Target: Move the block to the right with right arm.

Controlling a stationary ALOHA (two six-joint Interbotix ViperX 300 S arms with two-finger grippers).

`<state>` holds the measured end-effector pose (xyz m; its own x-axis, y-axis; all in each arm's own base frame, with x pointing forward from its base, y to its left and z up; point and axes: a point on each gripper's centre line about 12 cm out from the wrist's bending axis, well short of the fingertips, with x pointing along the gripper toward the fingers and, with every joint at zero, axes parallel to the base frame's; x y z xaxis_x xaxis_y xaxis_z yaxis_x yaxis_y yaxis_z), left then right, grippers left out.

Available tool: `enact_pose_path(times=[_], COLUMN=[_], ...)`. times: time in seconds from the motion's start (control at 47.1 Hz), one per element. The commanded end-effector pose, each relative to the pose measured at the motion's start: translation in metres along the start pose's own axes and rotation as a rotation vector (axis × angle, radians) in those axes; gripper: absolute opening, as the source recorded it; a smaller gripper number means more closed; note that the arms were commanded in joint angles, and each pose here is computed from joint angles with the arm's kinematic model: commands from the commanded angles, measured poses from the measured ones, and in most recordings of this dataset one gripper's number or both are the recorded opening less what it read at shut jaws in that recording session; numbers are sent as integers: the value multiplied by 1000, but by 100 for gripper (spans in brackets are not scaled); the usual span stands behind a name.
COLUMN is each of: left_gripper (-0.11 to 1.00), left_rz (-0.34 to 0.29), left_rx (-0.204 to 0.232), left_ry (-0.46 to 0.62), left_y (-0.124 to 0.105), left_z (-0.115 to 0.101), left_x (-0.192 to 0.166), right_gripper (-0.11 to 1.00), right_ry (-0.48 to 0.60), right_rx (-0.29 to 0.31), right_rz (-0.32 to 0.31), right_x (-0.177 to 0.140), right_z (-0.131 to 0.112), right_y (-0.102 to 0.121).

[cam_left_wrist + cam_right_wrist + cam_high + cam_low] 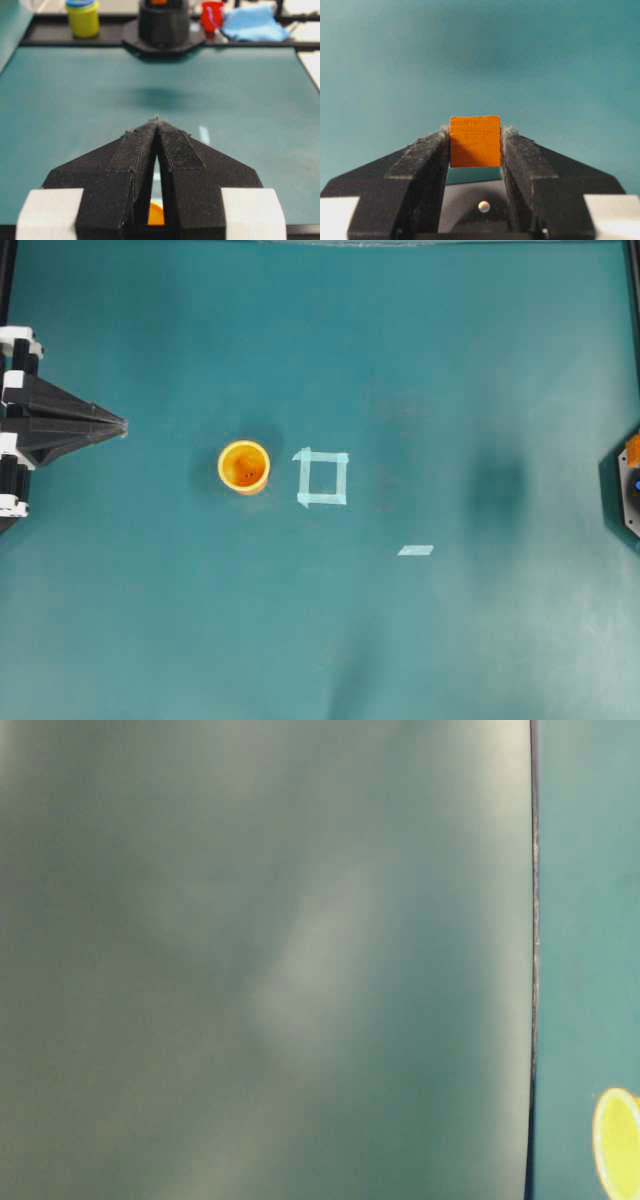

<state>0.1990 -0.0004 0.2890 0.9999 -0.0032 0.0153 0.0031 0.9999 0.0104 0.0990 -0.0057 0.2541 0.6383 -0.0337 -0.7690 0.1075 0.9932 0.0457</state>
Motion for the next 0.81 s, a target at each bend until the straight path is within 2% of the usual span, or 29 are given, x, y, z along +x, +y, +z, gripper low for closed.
enact_pose_path(times=[0.0, 0.785], left_gripper=[0, 0], left_rz=[1, 1], left_rx=[2, 3], left_ry=[-20, -12], left_y=[0, 0], left_z=[11, 10], left_x=[3, 4], right_gripper=[40, 40], right_ry=[-9, -6], right_rx=[-3, -1], right_rz=[1, 1], right_x=[-2, -1], right_z=[4, 4], right_y=[0, 0])
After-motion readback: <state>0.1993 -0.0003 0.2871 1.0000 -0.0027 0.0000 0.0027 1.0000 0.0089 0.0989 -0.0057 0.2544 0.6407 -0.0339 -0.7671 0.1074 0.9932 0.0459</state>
